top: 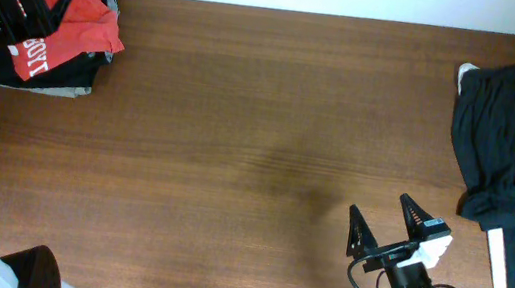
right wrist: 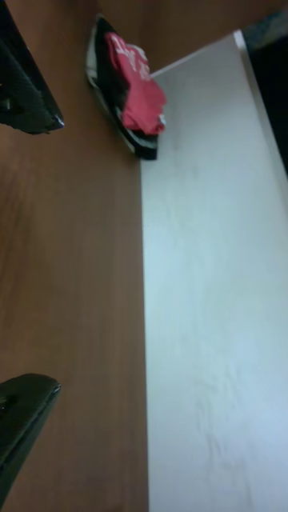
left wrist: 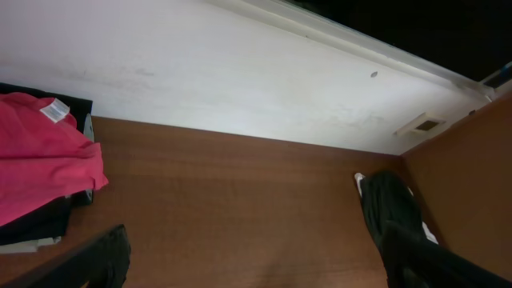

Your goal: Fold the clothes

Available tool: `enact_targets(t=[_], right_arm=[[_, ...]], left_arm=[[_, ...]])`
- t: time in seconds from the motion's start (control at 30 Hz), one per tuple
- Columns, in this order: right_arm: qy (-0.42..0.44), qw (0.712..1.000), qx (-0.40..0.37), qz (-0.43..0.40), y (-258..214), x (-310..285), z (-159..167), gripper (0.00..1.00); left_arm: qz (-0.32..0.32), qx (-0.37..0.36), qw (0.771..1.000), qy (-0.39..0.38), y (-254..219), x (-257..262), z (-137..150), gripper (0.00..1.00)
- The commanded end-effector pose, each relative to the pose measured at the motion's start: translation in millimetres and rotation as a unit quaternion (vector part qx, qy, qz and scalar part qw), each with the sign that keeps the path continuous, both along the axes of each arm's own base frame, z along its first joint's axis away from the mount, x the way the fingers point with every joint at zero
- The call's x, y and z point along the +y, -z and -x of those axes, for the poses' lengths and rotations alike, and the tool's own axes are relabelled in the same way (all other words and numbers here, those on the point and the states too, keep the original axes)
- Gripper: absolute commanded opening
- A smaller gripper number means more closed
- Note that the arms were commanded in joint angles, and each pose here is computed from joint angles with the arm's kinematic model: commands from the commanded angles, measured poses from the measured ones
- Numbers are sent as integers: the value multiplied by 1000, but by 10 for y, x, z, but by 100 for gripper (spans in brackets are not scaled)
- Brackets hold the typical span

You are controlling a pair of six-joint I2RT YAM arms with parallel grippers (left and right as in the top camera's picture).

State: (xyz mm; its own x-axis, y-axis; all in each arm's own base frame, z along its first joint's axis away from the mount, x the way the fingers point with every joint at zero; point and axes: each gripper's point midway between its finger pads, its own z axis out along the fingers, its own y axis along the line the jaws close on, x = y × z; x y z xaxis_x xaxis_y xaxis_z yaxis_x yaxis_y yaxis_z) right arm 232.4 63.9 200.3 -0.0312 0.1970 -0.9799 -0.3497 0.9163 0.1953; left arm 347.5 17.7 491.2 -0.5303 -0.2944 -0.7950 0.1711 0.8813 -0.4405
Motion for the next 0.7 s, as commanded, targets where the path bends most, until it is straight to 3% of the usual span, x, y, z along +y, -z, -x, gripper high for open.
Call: enact_targets(t=[0.0,0.23,0.47,0.67], right_arm=[[41,999,-5,-7,22,-130,-49,98],[81,996,-23,-10,34,-282,-101,99],[77,996,52,-1,399,-264,-104,99],[77,996,54,-1,409,-264,-105,99]], left_arm=[[4,-2,1000,5,-19,-27,5,99],[4,-2,1000,5,-19,-27,5,99],[4,-2,1000,5,-19,-27,5,99],[4,-2,1000,5,-19,-27,5,99]])
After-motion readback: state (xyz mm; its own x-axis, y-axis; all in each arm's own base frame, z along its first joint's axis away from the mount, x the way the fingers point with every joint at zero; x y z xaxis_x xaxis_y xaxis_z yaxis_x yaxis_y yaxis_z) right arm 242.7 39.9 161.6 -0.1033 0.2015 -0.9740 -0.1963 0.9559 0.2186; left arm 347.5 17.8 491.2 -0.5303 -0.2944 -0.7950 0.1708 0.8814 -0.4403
